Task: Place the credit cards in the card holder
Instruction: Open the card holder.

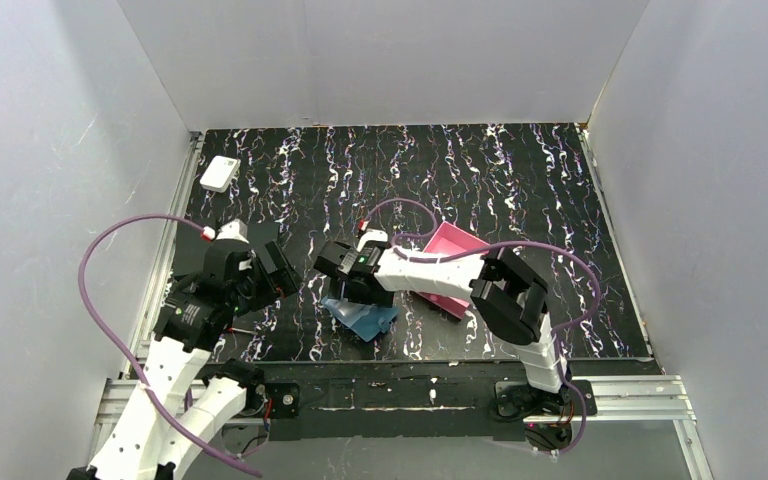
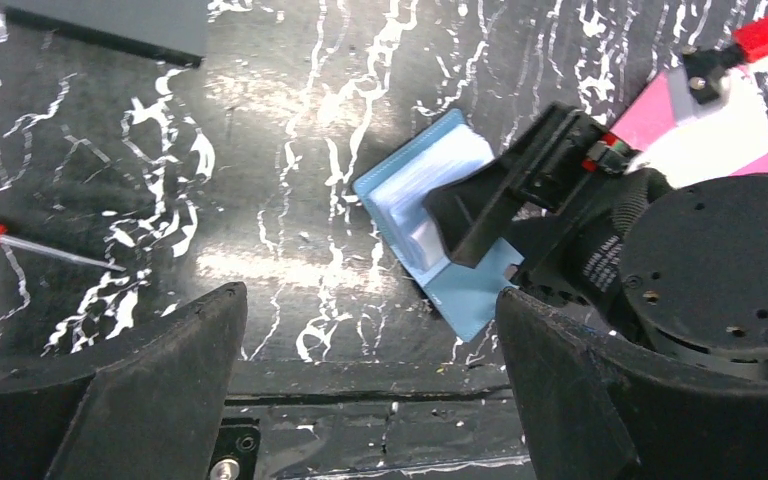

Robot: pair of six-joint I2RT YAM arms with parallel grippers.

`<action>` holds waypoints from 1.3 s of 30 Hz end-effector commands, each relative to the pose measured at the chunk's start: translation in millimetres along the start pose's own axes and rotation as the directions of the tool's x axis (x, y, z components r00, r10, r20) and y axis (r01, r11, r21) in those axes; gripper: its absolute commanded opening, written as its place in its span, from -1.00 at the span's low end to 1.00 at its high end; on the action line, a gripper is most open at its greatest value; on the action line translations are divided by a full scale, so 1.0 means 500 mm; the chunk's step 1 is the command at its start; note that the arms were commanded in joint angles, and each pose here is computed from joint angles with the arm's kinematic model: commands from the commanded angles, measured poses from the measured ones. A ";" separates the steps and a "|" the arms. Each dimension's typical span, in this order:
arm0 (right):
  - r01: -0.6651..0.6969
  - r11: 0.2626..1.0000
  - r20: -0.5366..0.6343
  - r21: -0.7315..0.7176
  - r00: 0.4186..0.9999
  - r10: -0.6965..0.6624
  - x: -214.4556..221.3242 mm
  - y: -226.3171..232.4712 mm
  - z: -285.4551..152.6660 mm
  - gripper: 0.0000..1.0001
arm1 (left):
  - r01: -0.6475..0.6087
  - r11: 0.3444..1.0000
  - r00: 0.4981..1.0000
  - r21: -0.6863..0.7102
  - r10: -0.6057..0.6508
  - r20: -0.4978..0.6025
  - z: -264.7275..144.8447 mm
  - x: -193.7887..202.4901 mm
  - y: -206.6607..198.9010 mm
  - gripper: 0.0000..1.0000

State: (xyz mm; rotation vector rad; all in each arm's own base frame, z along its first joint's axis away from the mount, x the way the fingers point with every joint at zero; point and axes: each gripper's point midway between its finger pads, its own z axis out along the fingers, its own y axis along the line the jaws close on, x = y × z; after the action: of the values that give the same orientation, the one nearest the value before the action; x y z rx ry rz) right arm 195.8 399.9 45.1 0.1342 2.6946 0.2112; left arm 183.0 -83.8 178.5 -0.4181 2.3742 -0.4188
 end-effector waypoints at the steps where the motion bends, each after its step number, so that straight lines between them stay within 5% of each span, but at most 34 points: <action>1: -0.020 0.995 0.036 0.098 0.999 0.017 -0.011 -0.021 -0.020 0.97 | 0.020 0.987 1.000 -0.157 -0.017 0.019 -0.015 0.011 0.069 0.88; 24: -0.229 0.966 0.029 0.122 0.973 0.227 -0.014 0.038 -0.014 0.97 | 0.032 0.982 0.994 -0.188 -0.012 0.105 -0.044 0.001 0.100 0.89; 39: -0.224 0.959 0.045 0.176 0.975 0.219 -0.013 0.055 0.025 0.97 | 0.026 0.990 0.991 -0.141 -0.006 0.137 -0.050 -0.003 0.090 0.89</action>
State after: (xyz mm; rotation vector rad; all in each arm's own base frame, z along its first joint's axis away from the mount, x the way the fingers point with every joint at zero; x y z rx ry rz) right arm 203.0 425.2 33.3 0.4551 2.7067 0.0460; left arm 158.1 -42.1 177.7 -0.5168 2.3001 -0.2361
